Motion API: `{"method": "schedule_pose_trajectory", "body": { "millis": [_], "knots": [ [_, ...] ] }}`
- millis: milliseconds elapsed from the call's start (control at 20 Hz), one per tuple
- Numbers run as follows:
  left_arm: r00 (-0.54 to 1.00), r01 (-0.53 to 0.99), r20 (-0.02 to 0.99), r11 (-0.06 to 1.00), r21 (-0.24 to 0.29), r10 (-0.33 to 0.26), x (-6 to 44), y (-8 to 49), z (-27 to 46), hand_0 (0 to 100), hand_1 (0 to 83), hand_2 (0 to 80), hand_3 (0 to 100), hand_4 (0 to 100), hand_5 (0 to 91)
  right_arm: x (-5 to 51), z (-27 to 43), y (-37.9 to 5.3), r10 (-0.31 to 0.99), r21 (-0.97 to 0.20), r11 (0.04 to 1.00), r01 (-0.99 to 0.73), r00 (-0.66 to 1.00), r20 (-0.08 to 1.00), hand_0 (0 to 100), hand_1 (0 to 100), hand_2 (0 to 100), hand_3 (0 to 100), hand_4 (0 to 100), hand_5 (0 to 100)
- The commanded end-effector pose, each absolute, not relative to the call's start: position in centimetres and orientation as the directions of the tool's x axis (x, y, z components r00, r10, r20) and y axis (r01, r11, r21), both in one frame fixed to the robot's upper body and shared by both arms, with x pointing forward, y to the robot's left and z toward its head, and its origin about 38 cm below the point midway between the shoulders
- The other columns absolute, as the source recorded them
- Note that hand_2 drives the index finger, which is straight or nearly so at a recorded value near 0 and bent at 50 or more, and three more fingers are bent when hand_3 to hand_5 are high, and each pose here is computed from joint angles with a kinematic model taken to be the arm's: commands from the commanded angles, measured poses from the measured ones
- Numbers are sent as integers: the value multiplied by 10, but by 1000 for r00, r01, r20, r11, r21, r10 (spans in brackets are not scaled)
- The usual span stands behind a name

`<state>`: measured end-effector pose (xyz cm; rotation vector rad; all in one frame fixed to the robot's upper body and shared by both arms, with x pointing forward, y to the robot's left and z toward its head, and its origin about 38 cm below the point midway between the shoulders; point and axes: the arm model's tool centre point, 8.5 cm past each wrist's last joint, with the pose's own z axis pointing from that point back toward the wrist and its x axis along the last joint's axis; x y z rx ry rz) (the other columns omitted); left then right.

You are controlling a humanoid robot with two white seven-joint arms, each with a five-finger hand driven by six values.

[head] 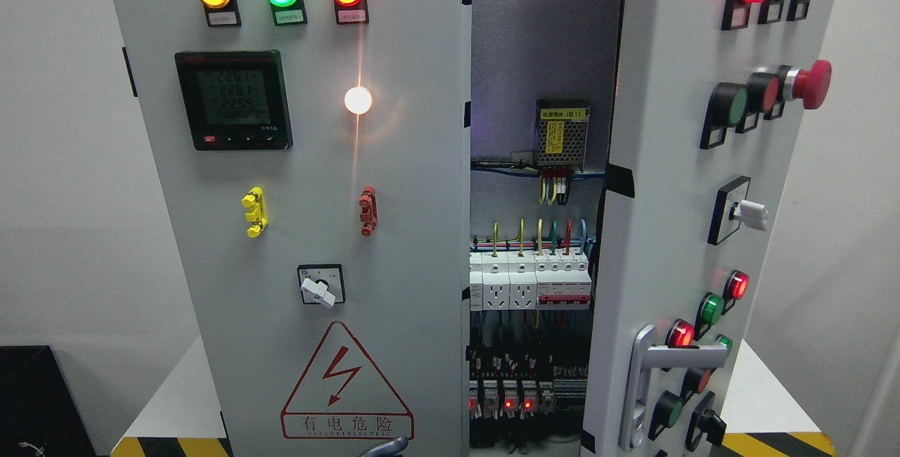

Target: Open door with both hands

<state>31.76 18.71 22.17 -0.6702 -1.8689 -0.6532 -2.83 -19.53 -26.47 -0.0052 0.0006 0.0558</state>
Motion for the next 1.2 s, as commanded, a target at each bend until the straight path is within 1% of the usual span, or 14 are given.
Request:
{"method": "schedule_pose_trajectory", "body": {
  "millis": [0,150,301,401,501,601,751,852,952,1052,1152],
  "knots": [
    [-382,803,886,568,178,262,323,144,271,0,0,0,0,0,0,-28,-265,-195,31,-3,1000,-31,1000,-1,193,0,0,0,0,0],
    [-338,848,893,509,151,298,329,131,290,0,0,0,0,0,0,-28,-265,-195,31,-3,1000,-31,1000,-1,193,0,0,0,0,0],
    [-272,883,903,460,97,332,338,125,313,0,0,0,0,0,0,-28,-265,-195,31,-3,1000,-31,1000,-1,193,0,0,0,0,0],
    [-216,900,917,432,53,336,345,126,327,0,0,0,0,0,0,-28,-265,-195,31,-3,1000,-31,1000,-1,193,0,0,0,0,0],
    [-170,912,928,409,21,330,354,124,344,0,0,0,0,0,0,-28,-265,-195,31,-3,1000,-31,1000,-1,193,0,0,0,0,0],
    [-146,921,936,390,10,319,360,122,359,0,0,0,0,0,0,-28,-265,-195,31,-3,1000,-31,1000,-1,193,0,0,0,0,0],
    [-137,931,945,364,21,296,367,113,376,0,0,0,0,0,0,-28,-265,-195,31,-3,1000,-31,1000,-1,193,0,0,0,0,0],
    [-134,937,946,348,24,296,373,106,388,0,0,0,0,0,0,-28,-265,-195,31,-3,1000,-31,1000,-1,193,0,0,0,0,0],
    [-118,945,942,326,10,313,376,99,400,0,0,0,0,0,0,-28,-265,-195,31,-3,1000,-31,1000,-1,193,0,0,0,0,0],
    [-75,956,947,294,-21,313,378,90,407,0,0,0,0,0,0,-28,-265,-195,31,-3,1000,-31,1000,-1,193,0,0,0,0,0],
    [-56,959,950,281,-35,308,379,87,409,0,0,0,0,0,0,-28,-265,-195,31,-1,1000,-31,1000,-1,193,0,0,0,0,0]
  ]
}}
